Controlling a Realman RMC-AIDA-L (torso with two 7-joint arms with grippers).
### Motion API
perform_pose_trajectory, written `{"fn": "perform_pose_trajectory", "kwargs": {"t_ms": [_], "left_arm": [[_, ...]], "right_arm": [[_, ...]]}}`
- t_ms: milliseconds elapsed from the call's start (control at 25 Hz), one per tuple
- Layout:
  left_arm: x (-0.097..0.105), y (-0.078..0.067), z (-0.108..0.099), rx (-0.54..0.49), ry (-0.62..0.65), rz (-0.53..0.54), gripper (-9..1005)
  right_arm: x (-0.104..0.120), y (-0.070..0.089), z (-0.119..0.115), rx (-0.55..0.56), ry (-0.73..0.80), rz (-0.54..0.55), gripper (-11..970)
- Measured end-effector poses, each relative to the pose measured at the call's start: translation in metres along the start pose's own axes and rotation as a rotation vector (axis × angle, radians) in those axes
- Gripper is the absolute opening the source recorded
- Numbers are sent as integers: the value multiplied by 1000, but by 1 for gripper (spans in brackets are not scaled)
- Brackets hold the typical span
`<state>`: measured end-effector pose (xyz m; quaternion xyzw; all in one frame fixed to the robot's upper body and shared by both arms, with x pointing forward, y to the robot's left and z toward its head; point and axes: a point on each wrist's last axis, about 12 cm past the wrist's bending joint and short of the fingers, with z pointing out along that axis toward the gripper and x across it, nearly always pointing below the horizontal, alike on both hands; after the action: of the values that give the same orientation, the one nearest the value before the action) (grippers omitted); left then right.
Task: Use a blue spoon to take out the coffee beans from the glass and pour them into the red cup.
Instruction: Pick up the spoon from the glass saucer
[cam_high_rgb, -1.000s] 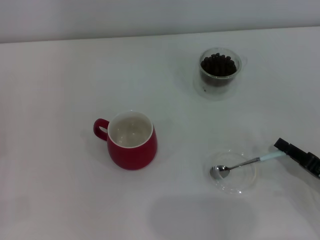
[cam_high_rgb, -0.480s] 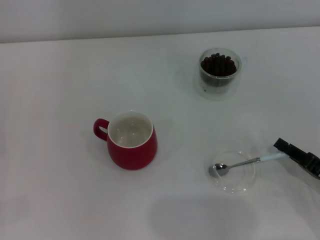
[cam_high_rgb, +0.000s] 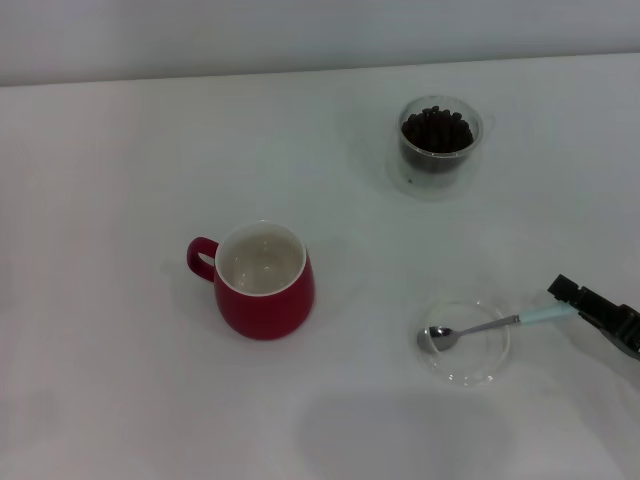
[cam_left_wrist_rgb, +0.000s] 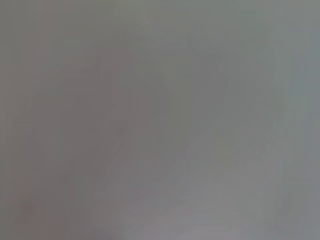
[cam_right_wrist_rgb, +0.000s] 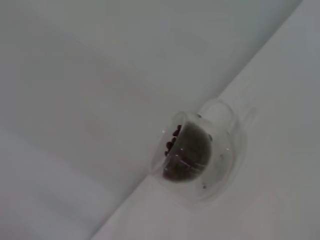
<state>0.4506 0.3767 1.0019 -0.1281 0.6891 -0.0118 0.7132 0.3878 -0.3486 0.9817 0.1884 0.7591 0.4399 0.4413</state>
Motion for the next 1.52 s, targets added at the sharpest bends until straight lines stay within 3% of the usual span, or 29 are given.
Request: {"fn": "perform_pose_trajectory", "kwargs": {"t_ms": [1520], "left_arm": [[-1,-1,7,8,4,9,712]], "right_arm": [[5,2,-9,-26,53,15,299]]}}
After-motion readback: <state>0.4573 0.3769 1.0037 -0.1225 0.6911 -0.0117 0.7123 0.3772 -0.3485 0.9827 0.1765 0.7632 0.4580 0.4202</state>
